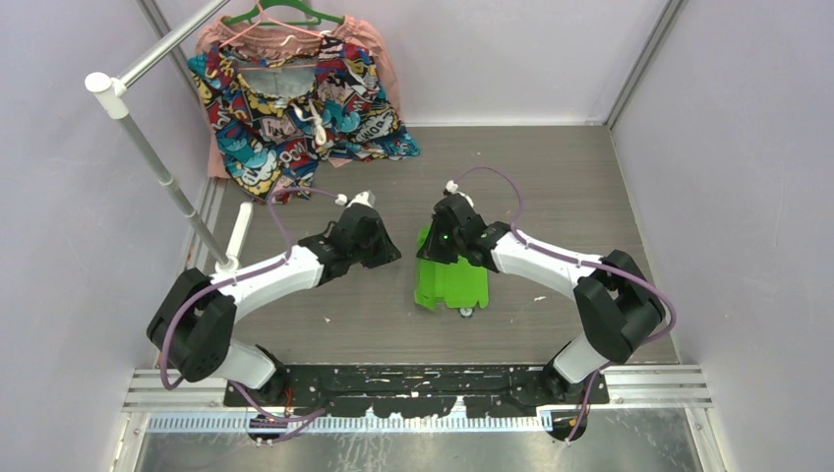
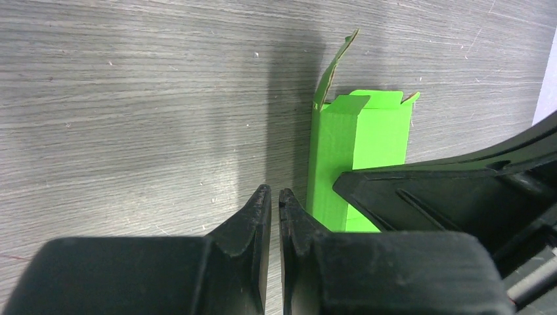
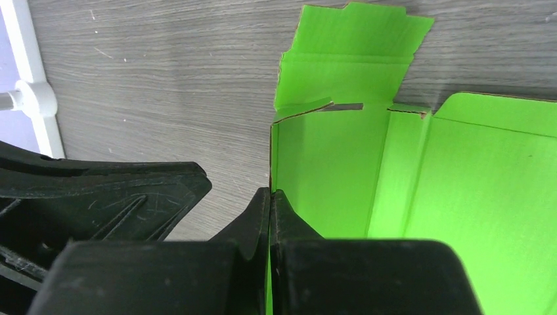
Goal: Fold the paper box
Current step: Fold the paper box at the center of the board.
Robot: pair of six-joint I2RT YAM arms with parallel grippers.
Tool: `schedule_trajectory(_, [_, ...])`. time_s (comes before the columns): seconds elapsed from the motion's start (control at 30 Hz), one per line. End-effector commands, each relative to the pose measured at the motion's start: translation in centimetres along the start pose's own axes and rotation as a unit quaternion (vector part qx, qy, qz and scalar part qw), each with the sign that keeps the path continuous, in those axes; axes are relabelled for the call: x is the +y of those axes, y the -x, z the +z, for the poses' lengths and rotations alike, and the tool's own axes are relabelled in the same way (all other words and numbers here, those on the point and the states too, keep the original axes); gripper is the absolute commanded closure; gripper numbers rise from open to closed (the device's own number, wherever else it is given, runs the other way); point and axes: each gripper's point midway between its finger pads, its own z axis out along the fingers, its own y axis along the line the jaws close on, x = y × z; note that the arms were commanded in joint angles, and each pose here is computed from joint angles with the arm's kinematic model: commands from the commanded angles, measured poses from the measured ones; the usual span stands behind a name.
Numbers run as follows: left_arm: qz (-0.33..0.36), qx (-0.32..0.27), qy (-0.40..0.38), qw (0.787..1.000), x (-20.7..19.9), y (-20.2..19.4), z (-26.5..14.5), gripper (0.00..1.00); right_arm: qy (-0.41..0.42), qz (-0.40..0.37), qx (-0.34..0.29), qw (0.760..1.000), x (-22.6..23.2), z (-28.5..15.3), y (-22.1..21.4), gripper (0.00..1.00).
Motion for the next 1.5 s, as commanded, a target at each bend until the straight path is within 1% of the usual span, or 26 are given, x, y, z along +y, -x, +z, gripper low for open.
schedule_trajectory(0.0, [0.0, -0.028, -0.016, 0.999, -1.1, 1.5, -1.3, 0.89, 0.082, 0.032, -0.023, 0.996, 2.7, -1.0, 1.4, 0.99])
schedule_trajectory(0.17, [0.001, -0.029, -0.016, 0.999, -1.0, 1.4, -1.7, 0.89, 0.108, 0.053, -0.023, 0.992, 2.6, -0.4, 1.2, 0.99])
schedule_trajectory(0.33, [0.001, -0.026, -0.015, 1.0, -0.7, 1.0, -2.2, 0.89, 0.116, 0.065, -0.02, 0.991, 2.3, 0.3, 0.9, 0.99])
schedule_trajectory(0.57, [0.007, -0.018, 0.001, 1.0, 1.1, -0.5, -2.8, 0.89, 0.116, 0.077, -0.004, 0.99, 1.8, 1.8, 0.1, 0.99])
schedule_trajectory(0.73, [0.008, -0.009, 0.005, 1.0, 1.7, -1.2, -2.5, 0.89, 0.122, 0.095, 0.009, 0.988, 1.4, 3.1, -0.9, 0.99])
schedule_trajectory(1.07, [0.008, -0.004, 0.002, 1.0, 1.6, -1.4, -2.4, 0.89, 0.132, 0.121, 0.032, 0.983, 0.8, 5.4, -2.4, 0.99])
schedule_trajectory(1.47, [0.013, 0.017, 0.008, 1.0, 2.3, -3.8, -0.8, 0.89, 0.141, 0.134, 0.047, 0.98, 0.8, 6.3, -3.1, 0.99])
